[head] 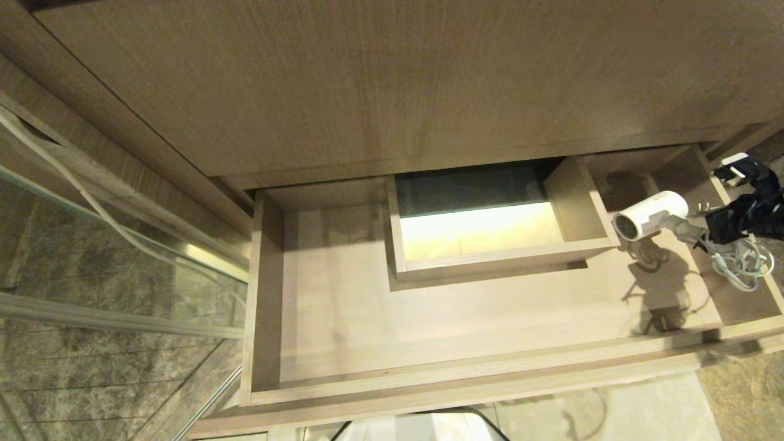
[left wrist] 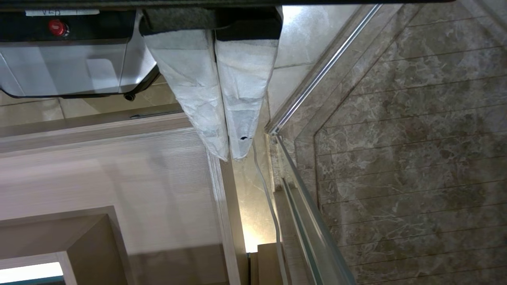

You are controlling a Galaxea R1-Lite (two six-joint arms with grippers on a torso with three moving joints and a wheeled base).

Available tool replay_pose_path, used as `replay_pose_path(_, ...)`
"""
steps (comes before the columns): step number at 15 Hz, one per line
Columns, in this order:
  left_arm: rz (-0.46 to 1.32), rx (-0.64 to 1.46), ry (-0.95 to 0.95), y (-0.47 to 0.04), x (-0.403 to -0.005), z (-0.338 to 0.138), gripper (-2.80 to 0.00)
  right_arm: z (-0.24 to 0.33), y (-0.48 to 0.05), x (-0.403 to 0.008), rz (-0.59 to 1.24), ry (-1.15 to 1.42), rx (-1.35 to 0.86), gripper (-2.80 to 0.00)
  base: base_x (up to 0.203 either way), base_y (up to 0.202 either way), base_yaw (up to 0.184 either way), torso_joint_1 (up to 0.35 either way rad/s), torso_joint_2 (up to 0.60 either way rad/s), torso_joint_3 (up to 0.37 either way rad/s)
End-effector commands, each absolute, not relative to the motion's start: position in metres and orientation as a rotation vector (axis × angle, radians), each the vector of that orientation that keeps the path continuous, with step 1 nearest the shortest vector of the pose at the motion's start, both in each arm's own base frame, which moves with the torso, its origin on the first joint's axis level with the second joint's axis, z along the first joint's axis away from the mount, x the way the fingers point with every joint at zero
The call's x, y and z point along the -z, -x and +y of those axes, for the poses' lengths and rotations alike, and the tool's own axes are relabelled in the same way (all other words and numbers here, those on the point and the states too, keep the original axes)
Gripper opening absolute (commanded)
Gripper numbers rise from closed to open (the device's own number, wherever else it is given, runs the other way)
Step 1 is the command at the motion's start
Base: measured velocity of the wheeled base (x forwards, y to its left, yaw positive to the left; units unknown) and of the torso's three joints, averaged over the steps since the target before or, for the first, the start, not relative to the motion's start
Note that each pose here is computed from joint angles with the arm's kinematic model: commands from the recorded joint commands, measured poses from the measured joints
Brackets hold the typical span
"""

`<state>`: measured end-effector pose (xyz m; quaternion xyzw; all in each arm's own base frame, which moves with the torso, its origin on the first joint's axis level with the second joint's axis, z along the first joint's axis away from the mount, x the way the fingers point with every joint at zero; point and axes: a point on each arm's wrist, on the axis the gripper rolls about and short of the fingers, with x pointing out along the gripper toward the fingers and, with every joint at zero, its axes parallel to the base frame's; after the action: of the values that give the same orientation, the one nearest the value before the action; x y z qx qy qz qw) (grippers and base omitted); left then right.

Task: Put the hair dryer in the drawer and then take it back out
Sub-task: Take the hairdryer out, then place it on the countertop

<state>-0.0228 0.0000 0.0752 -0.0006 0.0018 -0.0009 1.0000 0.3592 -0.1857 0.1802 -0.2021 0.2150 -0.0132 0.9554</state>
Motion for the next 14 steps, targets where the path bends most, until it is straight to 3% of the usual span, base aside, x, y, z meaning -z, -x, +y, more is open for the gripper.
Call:
replay_pose_path(1,0.005,0.002,0.002,0.023,-0.075,0.0,-2.8,-0.177,-0.341,-0.202,0.416,0.428,0.048,-2.8,0.0,0.0,0.0,0.0,0.0,0.0)
replay_pose_path(14,0.003,0.002,0.002,0.023,-0.075,0.0,-2.8,-0.123,-0.237,-0.294,0.347,0.494,0.2,-2.8,0.0,0.0,0.0,0.0,0.0,0.0)
